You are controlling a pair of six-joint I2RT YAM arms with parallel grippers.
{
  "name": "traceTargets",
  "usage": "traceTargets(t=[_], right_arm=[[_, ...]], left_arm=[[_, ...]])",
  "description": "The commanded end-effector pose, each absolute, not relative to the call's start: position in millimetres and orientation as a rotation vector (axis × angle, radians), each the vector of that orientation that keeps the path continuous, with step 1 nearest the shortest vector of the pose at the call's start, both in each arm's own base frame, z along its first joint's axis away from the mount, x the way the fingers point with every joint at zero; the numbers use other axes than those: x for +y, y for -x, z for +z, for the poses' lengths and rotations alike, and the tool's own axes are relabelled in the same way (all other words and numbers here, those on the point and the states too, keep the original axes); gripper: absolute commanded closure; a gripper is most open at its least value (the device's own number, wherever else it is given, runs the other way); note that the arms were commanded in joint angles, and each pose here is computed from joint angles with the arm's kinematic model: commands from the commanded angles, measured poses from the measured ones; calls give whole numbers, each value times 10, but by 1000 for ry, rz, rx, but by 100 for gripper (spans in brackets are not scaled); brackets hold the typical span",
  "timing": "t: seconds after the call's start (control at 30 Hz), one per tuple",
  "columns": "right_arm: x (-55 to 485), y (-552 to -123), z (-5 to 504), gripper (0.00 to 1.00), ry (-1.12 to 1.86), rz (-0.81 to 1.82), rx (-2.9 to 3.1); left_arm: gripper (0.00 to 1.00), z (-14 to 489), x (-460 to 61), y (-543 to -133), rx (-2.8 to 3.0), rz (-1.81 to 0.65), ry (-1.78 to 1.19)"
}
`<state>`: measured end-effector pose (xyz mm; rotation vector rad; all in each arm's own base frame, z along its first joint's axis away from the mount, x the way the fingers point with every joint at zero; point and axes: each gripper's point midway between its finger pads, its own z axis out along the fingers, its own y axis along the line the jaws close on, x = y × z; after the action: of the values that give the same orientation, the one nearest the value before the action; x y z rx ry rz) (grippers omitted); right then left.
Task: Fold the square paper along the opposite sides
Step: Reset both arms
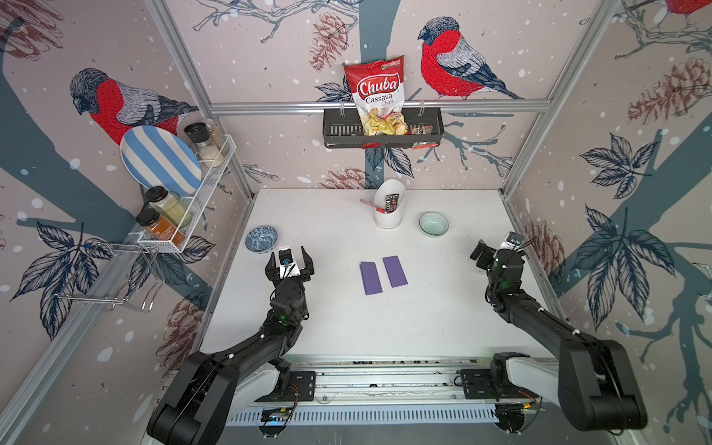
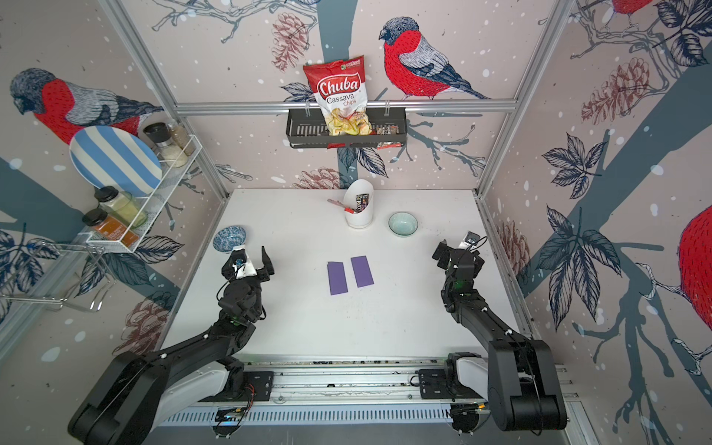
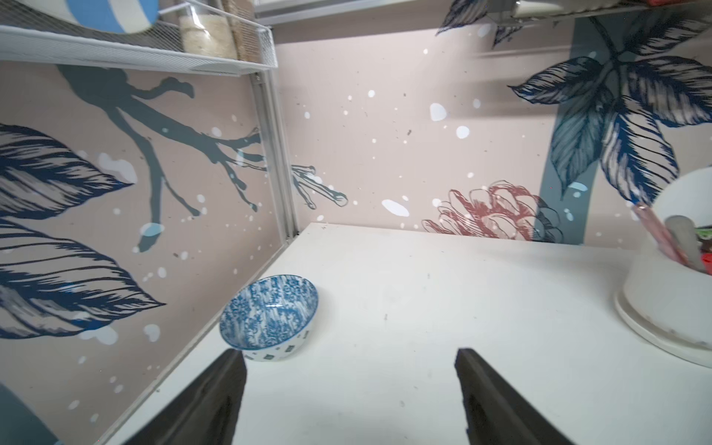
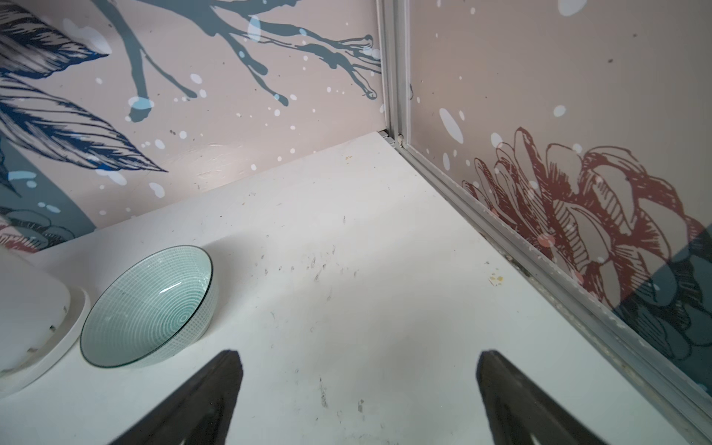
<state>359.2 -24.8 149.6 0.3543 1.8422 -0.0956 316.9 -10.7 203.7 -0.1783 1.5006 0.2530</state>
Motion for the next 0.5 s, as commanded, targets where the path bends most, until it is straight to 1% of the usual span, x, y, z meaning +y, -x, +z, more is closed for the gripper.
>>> traceTargets(t=[0.0, 0.2, 0.27, 0.4, 0.47], right_arm=[[-237, -3626, 1665, 0, -299, -121, 1765], [-296, -3519, 1524, 0, -306, -156, 1723], [-315, -3422, 1515, 0, -316, -148, 1660], [-340, -3211, 1693, 0, -293, -136, 1501], [-361, -3202, 1600, 0, -290, -131, 1503]], left_arm=[[11, 2263, -9, -3179, 1420, 263, 202], [11, 1906, 164, -3248, 1475, 303, 206], [11, 1767, 204, -3265, 1492, 282, 216], [13, 1590, 241, -3301, 1493, 246, 222], [14, 1504, 192, -3354, 1506, 229, 186]])
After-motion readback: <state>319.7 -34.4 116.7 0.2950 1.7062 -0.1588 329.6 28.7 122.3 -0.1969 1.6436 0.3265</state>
